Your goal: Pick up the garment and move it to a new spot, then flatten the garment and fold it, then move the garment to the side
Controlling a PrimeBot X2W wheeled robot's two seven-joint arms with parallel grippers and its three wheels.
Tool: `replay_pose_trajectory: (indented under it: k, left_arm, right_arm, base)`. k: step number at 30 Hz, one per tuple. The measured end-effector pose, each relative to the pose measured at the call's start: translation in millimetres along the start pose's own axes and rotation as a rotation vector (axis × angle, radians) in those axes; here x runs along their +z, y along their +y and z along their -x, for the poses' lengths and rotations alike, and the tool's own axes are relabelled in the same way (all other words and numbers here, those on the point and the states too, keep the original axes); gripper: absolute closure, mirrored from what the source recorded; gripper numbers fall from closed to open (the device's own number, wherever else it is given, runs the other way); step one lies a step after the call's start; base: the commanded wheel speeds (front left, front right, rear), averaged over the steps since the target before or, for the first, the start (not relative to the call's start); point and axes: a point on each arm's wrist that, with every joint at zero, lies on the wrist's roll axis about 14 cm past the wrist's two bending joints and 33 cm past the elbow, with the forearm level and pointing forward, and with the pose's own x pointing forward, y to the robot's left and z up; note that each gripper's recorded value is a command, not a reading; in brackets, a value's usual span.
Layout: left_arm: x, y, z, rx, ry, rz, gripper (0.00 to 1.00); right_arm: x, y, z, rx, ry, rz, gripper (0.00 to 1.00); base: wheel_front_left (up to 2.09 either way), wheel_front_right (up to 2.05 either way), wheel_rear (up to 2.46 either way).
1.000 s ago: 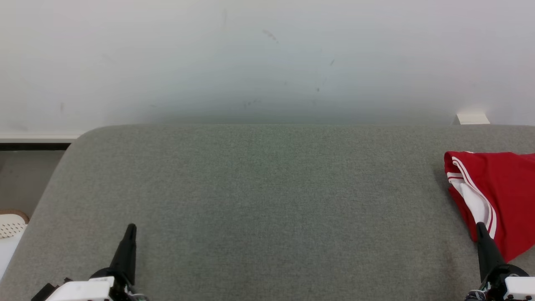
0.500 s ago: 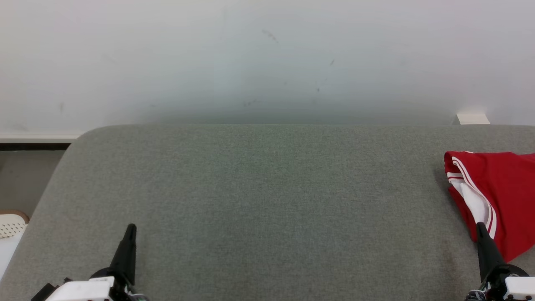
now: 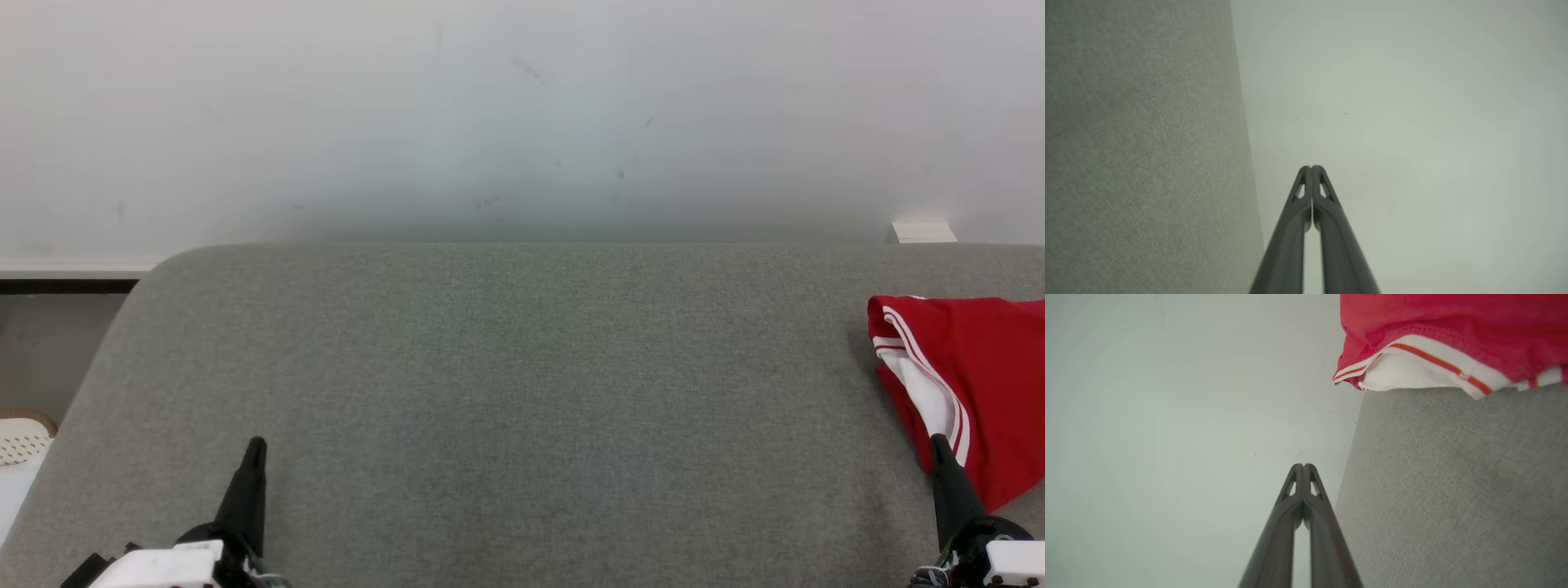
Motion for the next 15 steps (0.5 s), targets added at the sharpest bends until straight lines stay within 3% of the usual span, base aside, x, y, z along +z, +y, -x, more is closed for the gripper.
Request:
replay_pose_trajectory:
  k: [15]
  left_arm:
    - [0.0, 0.0, 0.0, 0.0, 0.0, 0.0, 1.0]
  right_arm:
    - [-0.1, 0.0, 0.0, 0.0, 0.0, 0.0, 1.0]
  base:
    - [0.0, 0.0, 0.0]
